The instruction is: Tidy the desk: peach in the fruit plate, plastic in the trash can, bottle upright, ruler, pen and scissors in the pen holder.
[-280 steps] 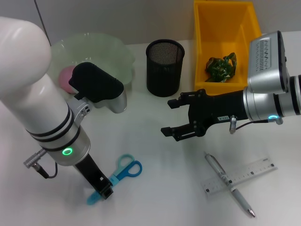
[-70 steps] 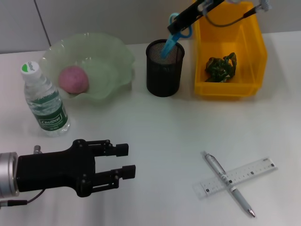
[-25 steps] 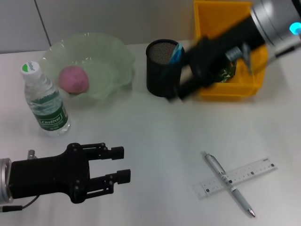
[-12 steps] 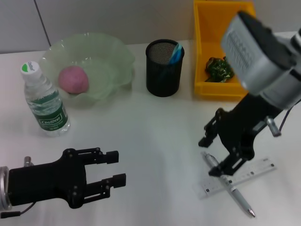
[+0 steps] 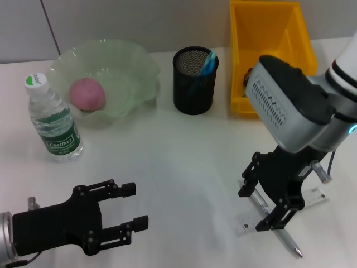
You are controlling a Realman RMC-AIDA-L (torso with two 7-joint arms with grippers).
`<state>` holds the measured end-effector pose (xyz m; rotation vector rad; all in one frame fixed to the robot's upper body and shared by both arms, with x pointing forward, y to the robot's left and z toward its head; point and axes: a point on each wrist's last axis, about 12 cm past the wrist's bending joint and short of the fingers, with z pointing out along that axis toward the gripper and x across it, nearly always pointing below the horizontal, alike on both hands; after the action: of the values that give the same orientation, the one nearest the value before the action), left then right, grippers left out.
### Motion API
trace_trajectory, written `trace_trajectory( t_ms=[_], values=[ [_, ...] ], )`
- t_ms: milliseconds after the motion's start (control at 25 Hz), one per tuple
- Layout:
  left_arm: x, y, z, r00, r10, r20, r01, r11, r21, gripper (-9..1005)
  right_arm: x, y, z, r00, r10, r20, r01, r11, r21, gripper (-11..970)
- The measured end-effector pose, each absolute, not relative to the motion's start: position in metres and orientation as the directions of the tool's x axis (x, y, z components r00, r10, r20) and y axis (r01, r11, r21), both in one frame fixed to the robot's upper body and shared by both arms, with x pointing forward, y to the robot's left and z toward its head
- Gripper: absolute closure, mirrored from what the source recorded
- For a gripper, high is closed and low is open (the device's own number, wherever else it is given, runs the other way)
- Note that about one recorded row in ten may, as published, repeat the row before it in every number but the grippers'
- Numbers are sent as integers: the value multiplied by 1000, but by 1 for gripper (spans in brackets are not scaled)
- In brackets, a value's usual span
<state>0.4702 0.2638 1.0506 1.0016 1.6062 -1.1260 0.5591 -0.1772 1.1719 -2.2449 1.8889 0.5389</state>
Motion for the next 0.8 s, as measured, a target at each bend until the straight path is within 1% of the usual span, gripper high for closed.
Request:
trace_trajectory(
  t_ms=[40, 240, 480, 800],
  values=[
    [470, 264, 1050, -256, 115, -960, 941, 259, -220, 410, 559, -176, 1171, 144, -920, -364, -975, -196, 110, 278],
    [468, 267, 1049, -231, 125, -965, 945, 266, -191, 195, 558, -172, 1164, 164, -926, -341, -973, -209, 99, 279],
    [470, 269, 1049, -231, 128, -965, 941, 282, -188, 155, 558, -169, 1156, 180, -931, -317, -972, -218, 88, 279],
    [469, 274, 1048, -234, 123, -964, 933, 309, -187, 155, 554, -162, 1142, 216, -931, -294, -968, -245, 64, 280]
  ],
)
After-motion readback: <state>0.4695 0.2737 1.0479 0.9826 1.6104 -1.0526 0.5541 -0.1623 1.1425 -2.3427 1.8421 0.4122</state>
